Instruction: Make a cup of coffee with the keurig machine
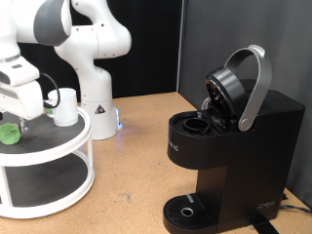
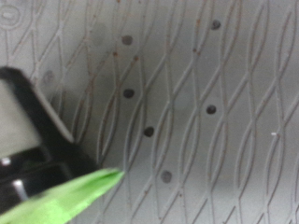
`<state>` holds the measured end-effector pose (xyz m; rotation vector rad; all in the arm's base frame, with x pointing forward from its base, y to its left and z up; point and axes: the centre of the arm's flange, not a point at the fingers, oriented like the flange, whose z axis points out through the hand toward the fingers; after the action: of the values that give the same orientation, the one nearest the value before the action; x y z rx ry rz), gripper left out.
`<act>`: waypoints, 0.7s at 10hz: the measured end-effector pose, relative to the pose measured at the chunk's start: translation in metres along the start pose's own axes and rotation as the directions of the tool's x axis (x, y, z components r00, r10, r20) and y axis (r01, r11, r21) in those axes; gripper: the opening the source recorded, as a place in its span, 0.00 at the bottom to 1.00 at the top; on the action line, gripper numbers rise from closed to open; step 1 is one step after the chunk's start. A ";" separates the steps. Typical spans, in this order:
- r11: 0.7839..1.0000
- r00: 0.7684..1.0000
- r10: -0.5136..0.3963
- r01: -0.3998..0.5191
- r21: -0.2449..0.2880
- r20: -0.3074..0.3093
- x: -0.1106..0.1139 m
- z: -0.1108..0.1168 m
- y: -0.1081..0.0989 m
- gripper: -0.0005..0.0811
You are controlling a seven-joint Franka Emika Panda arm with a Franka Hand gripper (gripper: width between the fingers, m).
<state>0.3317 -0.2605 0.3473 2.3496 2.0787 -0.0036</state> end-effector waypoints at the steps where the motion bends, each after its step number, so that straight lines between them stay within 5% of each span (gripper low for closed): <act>1: 1.000 1.000 -0.013 0.013 0.004 -0.004 0.000 -0.001 -0.001 0.99; 7: 0.993 0.995 -0.087 0.090 0.072 -0.045 0.002 0.000 -0.010 0.99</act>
<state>0.3219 -0.2568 0.3469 2.3151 2.2378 -0.0327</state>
